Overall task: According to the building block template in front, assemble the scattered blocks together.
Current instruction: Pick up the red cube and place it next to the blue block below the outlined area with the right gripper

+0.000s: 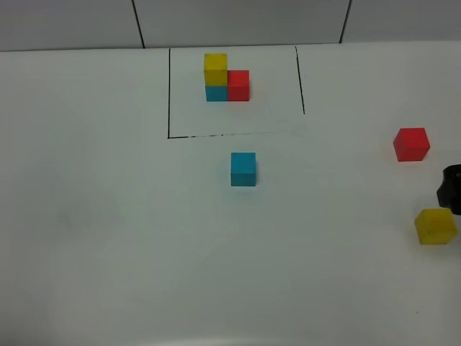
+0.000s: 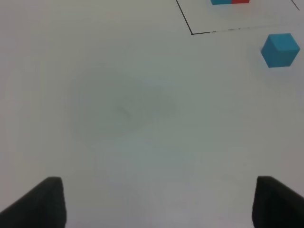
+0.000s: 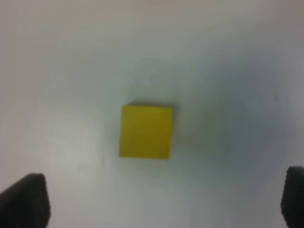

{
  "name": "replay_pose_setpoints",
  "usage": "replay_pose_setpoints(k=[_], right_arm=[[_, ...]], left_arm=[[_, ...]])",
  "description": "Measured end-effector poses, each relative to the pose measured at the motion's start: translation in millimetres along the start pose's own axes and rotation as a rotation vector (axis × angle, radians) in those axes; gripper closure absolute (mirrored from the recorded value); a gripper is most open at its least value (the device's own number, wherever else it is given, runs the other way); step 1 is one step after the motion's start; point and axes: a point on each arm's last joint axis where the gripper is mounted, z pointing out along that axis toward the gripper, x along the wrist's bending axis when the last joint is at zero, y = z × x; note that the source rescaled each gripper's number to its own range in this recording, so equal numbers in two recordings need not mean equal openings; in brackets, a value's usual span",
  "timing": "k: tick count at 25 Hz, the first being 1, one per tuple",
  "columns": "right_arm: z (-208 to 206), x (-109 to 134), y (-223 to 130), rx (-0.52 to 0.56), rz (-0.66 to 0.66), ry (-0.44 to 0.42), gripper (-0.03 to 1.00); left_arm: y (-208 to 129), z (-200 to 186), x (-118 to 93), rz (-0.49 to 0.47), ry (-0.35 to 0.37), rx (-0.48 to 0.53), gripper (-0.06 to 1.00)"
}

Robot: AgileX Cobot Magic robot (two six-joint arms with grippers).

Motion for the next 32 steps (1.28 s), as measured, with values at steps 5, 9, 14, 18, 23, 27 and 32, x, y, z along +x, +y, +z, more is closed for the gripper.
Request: replay_pose_setpoints(k=[5,9,14,18,23,27,32], right_arm=[[12.8,-0.7,10.7,0.03,-0.01,0.001,-0.03],[14.0,-0.7,10.8,0.036,-0.01,0.002,-0.03],[13.5,-1.6,13.7,0.013,-0.019,-0.007,-0.03],[14.0,-2.5,33.2,-0.019,-0.02,-0.009,-0.03],[36.0,-1.3,69.2,-0.011,-0.015,0.007,-0.03],[61.8,5.3,99.3,0.003,-0.035,0.02,-0.03],[98.1,10.3,128.7,0.054,-0.036,0.036,-0.03]], left_arm=[[0.0,0.0,0.0,0.0,0.0,0.0,0.19],[0.0,0.0,0.0,0.0,0.0,0.0,0.19],[0.0,0.0,0.0,0.0,0.0,0.0,0.19],[0.0,0.0,0.0,0.0,0.0,0.0,0.19],[0.0,0.0,0.0,0.0,0.0,0.0,0.19],[0.0,0.0,0.0,0.0,0.0,0.0,0.19],[0.0,0.0,0.0,-0.001,0.001,0.0,0.19]])
